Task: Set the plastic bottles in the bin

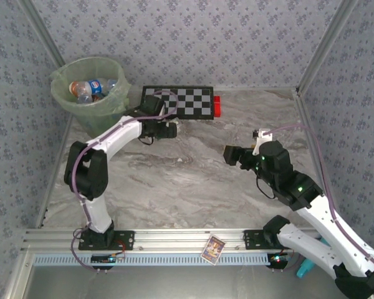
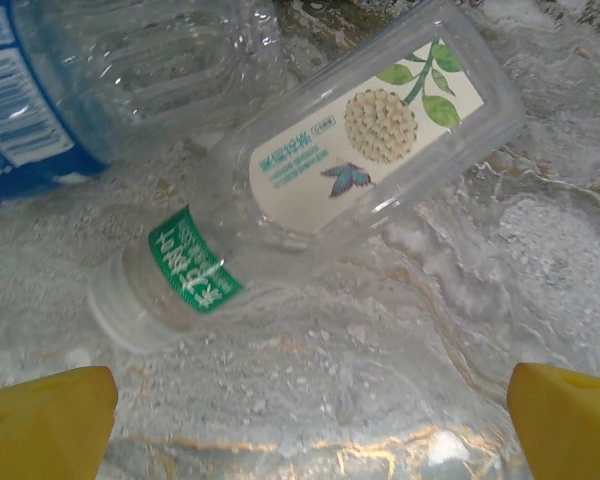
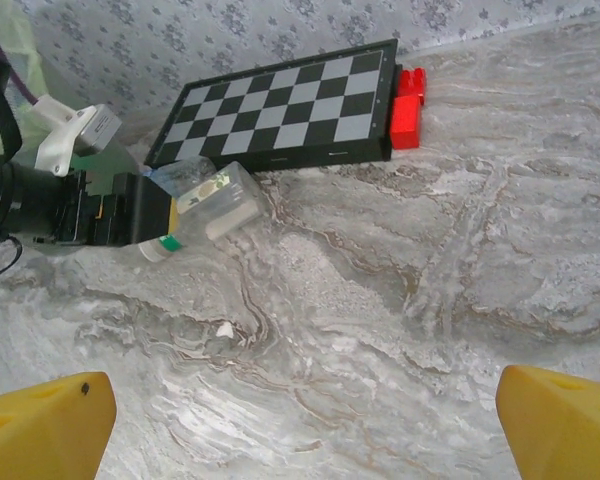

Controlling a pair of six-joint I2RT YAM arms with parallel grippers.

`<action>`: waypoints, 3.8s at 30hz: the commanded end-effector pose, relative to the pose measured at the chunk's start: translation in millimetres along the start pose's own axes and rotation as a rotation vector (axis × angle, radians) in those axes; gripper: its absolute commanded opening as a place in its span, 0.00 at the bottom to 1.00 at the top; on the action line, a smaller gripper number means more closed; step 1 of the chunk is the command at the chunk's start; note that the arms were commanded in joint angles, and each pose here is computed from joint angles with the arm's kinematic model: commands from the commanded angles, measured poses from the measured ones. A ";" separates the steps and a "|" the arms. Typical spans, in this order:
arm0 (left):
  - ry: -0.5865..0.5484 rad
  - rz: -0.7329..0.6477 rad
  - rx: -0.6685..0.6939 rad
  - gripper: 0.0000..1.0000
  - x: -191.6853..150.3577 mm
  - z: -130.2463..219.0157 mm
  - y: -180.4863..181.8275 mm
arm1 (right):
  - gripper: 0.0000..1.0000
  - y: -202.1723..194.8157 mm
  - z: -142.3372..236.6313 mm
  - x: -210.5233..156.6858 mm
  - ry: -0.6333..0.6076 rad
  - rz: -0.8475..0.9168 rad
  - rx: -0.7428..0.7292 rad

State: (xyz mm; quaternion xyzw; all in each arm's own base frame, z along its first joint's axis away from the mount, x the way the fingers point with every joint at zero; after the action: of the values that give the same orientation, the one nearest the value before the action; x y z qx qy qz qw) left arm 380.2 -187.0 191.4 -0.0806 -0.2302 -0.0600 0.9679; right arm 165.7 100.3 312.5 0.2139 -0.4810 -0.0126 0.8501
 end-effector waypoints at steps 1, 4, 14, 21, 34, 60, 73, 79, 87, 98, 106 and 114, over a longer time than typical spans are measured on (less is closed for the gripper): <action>0.002 -0.027 0.034 1.00 12.8 -5.7 12.1 | 1.00 -3.0 1.4 -2.2 0.004 -0.009 -0.008; 0.004 -0.023 0.010 1.00 17.3 -14.6 16.9 | 0.99 -2.9 2.4 0.3 0.007 -0.003 -0.011; 0.079 -0.094 0.018 1.00 9.2 -49.4 19.0 | 0.99 -4.8 0.4 -0.5 0.026 -0.008 -0.009; 0.116 -0.127 -0.043 0.99 -7.5 -49.6 3.8 | 0.99 -5.4 -5.3 -2.8 0.035 -0.002 -0.004; 0.191 -0.230 -0.020 0.83 -32.7 -56.4 -8.6 | 0.99 -3.8 -19.6 -1.7 0.046 -0.035 -0.012; 0.096 -0.246 0.007 0.33 -37.5 13.3 -22.8 | 0.99 -8.9 -15.4 -8.9 0.033 -0.075 -0.011; -0.222 -0.045 -0.051 0.35 -8.5 168.0 -14.8 | 1.00 -2.0 -22.5 -4.9 -0.004 -0.104 0.038; -0.339 0.195 -0.158 0.35 12.7 224.1 21.7 | 1.00 3.4 -29.6 -5.2 0.007 -0.105 0.058; -0.531 0.483 -0.223 0.35 33.8 282.4 81.7 | 0.99 15.2 -39.4 -4.7 0.033 -0.093 0.095; -0.626 0.805 -0.267 0.36 65.1 289.8 126.5 | 0.99 60.7 -16.0 24.5 -0.039 0.005 0.329; -0.678 0.978 -0.319 0.36 92.2 277.4 148.9 | 0.99 86.2 4.0 33.2 -0.067 0.096 0.441; -0.660 1.083 -0.358 0.35 126.6 253.0 162.1 | 0.99 78.6 10.1 27.7 -0.061 0.107 0.408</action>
State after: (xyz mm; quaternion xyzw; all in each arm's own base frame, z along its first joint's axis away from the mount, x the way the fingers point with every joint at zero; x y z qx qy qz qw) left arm 397.6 7.6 434.5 -0.3208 -0.4159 0.4211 0.7395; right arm 164.1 169.4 360.5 0.3630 -0.4953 0.1197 0.7801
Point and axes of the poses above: each hand's point on the last joint's axis, 136 mm out from that joint toward the fingers, its own z axis back along the fingers, its own y axis along the line the jaws close on, x = y × z, the point moved 9 cm from there along z, back along the fingers, and after that the axes turned 2 degrees about -z, right-handed, at the moved point
